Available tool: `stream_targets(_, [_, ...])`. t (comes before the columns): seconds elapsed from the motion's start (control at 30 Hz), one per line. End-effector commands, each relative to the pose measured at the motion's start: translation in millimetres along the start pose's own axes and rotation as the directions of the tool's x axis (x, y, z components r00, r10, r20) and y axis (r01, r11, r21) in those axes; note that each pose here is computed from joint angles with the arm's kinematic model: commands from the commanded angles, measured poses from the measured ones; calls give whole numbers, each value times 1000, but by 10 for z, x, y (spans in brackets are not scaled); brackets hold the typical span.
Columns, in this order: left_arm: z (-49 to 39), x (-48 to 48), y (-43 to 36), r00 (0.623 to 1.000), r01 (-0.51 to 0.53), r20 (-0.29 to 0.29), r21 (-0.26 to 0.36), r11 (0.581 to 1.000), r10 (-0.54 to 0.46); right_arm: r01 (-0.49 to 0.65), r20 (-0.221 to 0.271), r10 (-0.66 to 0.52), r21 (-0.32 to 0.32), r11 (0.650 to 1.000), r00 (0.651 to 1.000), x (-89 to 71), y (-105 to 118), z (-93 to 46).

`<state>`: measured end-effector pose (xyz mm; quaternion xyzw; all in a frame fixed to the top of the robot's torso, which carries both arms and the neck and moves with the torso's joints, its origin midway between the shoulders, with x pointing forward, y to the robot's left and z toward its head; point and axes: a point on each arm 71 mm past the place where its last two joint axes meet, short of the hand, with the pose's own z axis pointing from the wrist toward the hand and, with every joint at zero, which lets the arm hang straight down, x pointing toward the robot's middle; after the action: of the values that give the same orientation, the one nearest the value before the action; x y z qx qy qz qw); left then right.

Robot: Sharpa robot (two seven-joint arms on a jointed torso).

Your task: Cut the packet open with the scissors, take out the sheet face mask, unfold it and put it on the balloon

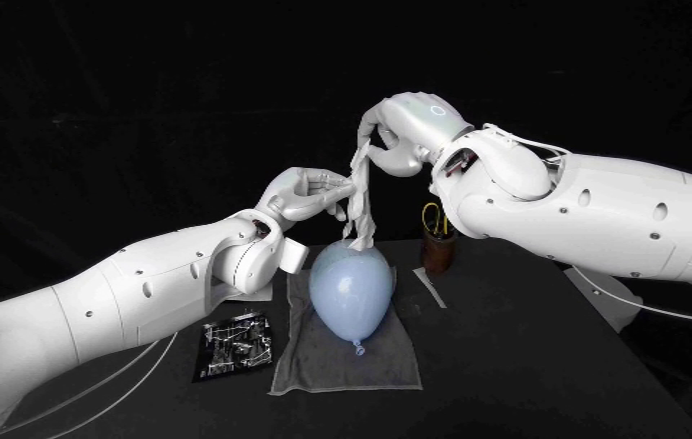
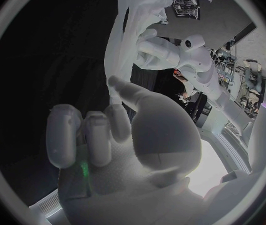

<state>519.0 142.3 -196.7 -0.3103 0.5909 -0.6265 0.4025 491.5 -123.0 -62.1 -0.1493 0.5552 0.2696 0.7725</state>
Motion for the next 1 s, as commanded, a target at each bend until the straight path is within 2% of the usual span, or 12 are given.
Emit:
stream_targets(0.03, [-4,-24,-33,1000,10,4,27,1000,-10,14,-24,-14,2,1000,1000,20,-26,-5])
stream_targets(0.33, [-43,-124,-18,1000,8,24,14,1000,-8,12,-24,-11,9,1000,1000,28,-110,-49])
stream_targets(0.6, [-54,-147,-4,1000,13,9,-9,1000,-13,4,-15,-4,12,1000,1000,39,-168,-81])
stream_targets(0.73, [-53,-157,6,1000,8,2,-26,1000,-8,-20,1,20,-13,1000,1000,35,-191,-85])
stream_targets(1.0, [-33,-192,-18,1000,-2,14,-32,999,2,-48,-40,46,-48,998,998,67,-208,-97])
